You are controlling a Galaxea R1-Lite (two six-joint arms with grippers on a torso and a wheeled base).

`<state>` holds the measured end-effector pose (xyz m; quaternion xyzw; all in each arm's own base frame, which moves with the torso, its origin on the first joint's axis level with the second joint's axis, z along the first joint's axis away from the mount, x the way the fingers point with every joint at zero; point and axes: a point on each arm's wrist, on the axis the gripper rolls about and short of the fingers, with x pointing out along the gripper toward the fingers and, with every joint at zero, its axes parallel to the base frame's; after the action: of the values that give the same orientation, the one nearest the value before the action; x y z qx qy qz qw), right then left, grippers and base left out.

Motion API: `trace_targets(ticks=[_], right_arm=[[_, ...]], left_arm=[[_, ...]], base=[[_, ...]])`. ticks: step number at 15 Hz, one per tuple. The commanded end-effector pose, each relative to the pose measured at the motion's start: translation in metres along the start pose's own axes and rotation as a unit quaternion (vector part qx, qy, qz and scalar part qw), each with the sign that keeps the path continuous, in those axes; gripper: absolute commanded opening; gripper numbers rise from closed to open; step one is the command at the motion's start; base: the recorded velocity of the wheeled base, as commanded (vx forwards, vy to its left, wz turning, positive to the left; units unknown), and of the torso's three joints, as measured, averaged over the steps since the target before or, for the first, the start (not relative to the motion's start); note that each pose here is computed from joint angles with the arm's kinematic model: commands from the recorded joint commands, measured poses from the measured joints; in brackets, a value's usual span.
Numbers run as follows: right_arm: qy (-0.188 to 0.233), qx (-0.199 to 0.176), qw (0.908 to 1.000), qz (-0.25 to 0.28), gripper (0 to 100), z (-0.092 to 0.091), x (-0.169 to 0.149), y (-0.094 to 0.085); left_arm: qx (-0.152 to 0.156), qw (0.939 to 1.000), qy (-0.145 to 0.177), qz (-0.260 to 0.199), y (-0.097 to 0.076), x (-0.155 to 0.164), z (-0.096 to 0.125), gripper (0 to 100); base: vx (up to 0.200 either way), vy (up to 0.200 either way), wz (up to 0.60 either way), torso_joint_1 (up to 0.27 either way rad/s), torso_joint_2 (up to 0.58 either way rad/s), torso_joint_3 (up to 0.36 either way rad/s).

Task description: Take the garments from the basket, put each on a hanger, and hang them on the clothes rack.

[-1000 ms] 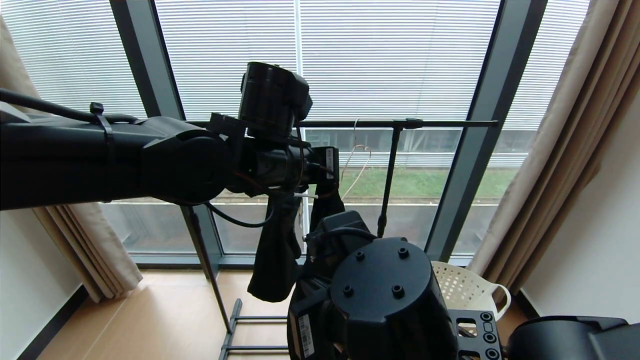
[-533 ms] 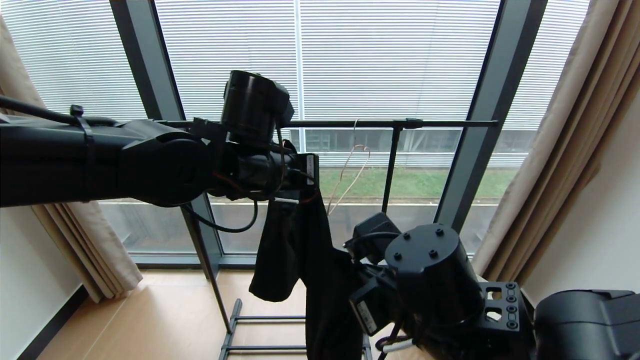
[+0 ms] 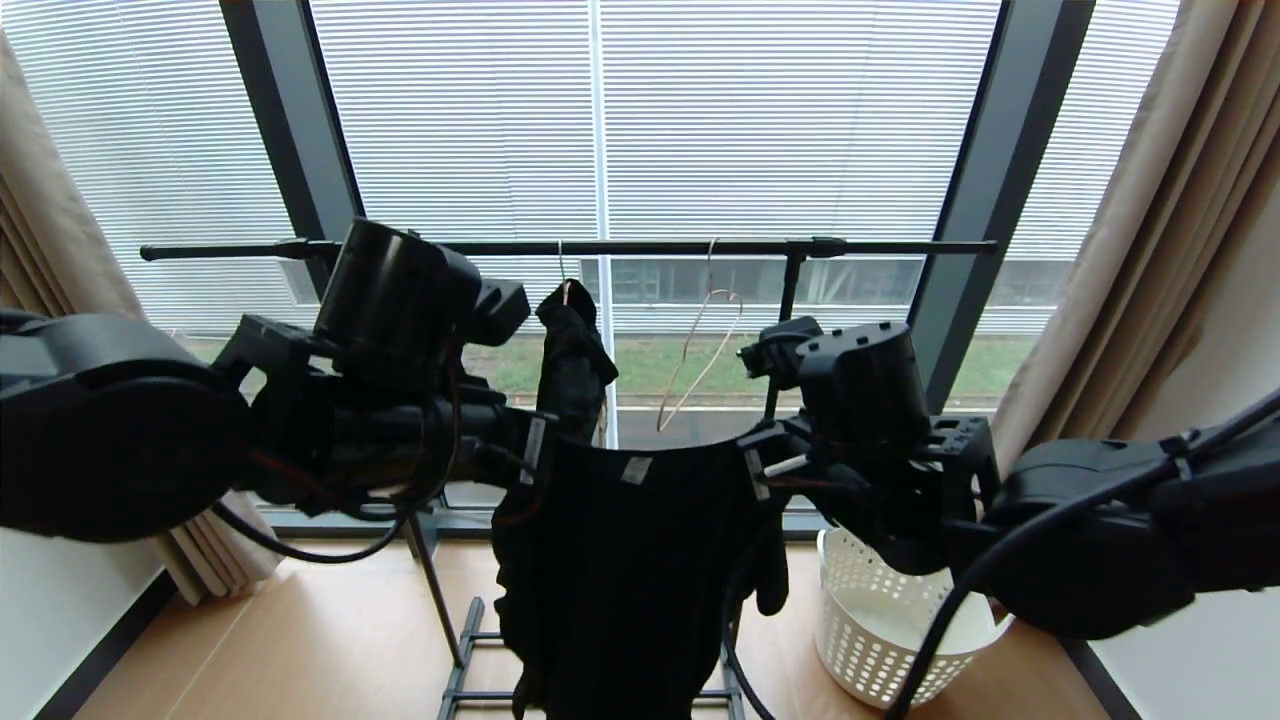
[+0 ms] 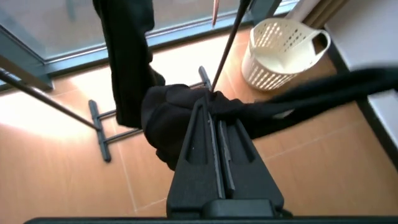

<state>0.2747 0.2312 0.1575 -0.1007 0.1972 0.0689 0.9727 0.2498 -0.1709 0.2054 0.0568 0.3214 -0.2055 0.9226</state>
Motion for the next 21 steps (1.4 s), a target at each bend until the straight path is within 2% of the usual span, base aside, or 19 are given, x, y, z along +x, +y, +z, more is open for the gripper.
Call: trace_targets(ticks=[1,3,4,5,7,8,10,12,15,16,18,20,21], right_arm=[[-0.019,0.012,0.9998,0.001,0,0.014,0.036,0.024],[-0.04,0.02,0.9989,0.015,0,0.026,0.043,0.042],[-0.044,0.021,0.9987,0.018,0,0.028,0.045,0.047],[-0.055,0.025,0.9978,0.028,0,0.033,0.045,0.058],[-0.065,0.027,0.9966,0.042,0,0.039,0.04,0.07],[-0.067,0.026,0.9963,0.047,0,0.039,0.038,0.075],[-0.068,0.024,0.9957,0.058,0,0.038,0.033,0.082],[-0.069,0.032,0.9952,0.062,0,0.039,0.03,0.084],[-0.067,0.041,0.9951,0.06,0,0.038,0.029,0.081],[-0.066,0.045,0.9953,0.054,0,0.039,0.03,0.075],[-0.062,0.05,0.9961,0.039,0,0.039,0.033,0.058],[-0.054,0.062,0.9966,0.011,0,0.039,0.034,0.026],[-0.05,0.066,0.9966,0.005,0,0.037,0.031,0.019]], left_arm=[[0.04,0.9981,0.029,-0.036,-0.022,-0.02,-0.034,0],[0.059,0.9955,0.044,-0.06,-0.04,-0.023,-0.047,0],[0.059,0.995,0.045,-0.067,-0.045,-0.024,-0.048,0],[0.051,0.9939,0.048,-0.085,-0.058,-0.028,-0.051,0],[0.041,0.9922,0.049,-0.107,-0.073,-0.03,-0.052,0],[0.025,0.9917,0.045,-0.118,-0.081,-0.031,-0.048,0],[-0.006,0.9913,0.035,-0.127,-0.09,-0.031,-0.038,0],[-0.008,0.9912,0.033,-0.128,-0.09,-0.03,-0.036,0],[-0.008,0.9923,0.042,-0.117,-0.087,-0.027,-0.042,0],[-0.009,0.9928,0.045,-0.111,-0.083,-0.026,-0.044,0],[-0.016,0.9944,0.046,-0.093,-0.075,-0.023,-0.044,0],[-0.031,0.9967,0.047,-0.059,-0.056,-0.016,-0.043,0],[-0.037,0.9971,0.046,-0.048,-0.049,-0.013,-0.041,0]], base=[[0.0,0.0,0.0,0.0,0.0,0.0],[0.0,0.0,0.0,0.0,0.0,0.0],[0.0,0.0,0.0,0.0,0.0,0.0],[0.0,0.0,0.0,0.0,0.0,0.0],[0.0,0.0,0.0,0.0,0.0,0.0],[0.0,0.0,0.0,0.0,0.0,0.0],[0.0,0.0,0.0,0.0,0.0,0.0],[0.0,0.0,0.0,0.0,0.0,0.0],[0.0,0.0,0.0,0.0,0.0,0.0],[0.0,0.0,0.0,0.0,0.0,0.0],[0.0,0.0,0.0,0.0,0.0,0.0],[0.0,0.0,0.0,0.0,0.0,0.0],[0.0,0.0,0.0,0.0,0.0,0.0]])
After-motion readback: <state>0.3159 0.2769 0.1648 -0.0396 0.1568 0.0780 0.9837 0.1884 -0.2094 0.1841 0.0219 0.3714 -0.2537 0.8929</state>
